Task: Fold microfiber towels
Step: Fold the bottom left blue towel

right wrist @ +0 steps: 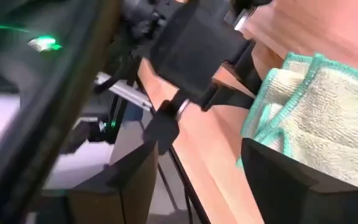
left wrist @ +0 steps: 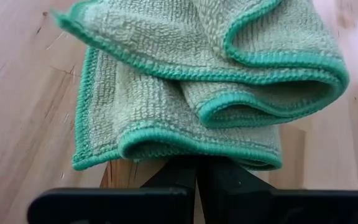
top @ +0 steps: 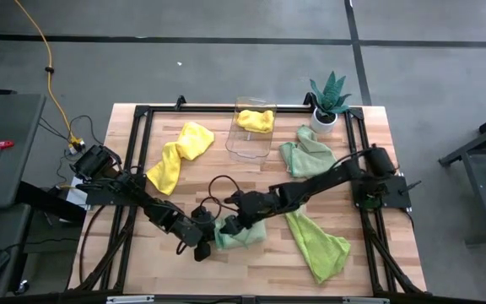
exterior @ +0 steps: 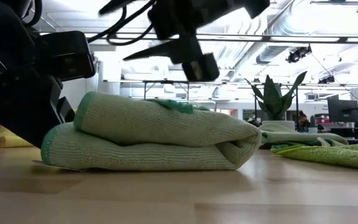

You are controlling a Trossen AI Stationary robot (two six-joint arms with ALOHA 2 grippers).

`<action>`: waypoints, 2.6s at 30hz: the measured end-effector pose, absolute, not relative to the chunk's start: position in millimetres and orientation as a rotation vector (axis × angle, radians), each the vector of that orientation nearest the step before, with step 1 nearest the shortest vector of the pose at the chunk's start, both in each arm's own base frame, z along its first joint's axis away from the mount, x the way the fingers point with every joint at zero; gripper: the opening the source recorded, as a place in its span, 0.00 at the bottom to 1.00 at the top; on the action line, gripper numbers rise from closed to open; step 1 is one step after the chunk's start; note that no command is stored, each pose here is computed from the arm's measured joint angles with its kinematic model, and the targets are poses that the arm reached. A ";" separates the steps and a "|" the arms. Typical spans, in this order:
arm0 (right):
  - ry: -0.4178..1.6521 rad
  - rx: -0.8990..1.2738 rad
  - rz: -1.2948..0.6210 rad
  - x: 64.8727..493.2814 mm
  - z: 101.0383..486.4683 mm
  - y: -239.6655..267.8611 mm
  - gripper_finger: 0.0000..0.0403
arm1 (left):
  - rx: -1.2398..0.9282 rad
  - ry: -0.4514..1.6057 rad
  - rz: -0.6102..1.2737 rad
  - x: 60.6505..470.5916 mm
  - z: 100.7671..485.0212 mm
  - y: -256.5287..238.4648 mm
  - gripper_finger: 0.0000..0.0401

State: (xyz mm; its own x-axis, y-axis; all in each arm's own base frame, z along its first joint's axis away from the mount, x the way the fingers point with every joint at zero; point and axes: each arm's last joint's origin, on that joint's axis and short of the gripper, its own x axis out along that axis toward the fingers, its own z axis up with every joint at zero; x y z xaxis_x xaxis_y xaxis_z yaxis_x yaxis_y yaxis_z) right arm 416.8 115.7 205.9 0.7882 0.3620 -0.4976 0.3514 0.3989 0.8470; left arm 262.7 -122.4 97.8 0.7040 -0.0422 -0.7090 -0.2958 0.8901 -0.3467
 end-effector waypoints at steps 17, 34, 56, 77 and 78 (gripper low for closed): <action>1.064 0.501 -0.076 349.0 206.7 132.4 0.28 | -0.468 0.787 0.144 262.6 97.9 -122.6 0.00; 0.983 0.510 -0.187 371.8 179.0 121.2 0.02 | -0.483 0.776 0.170 262.5 97.8 -122.1 0.00; 0.697 0.610 -0.137 389.3 223.6 84.6 0.00 | -0.477 0.787 0.151 262.2 98.5 -122.3 0.00; 1.085 0.429 -0.062 354.2 207.7 103.3 0.00 | -0.402 0.831 0.028 247.0 135.2 -119.0 0.00; 1.093 0.419 -0.061 351.8 210.0 102.6 0.00 | -0.393 0.819 0.035 244.6 141.1 -117.8 0.00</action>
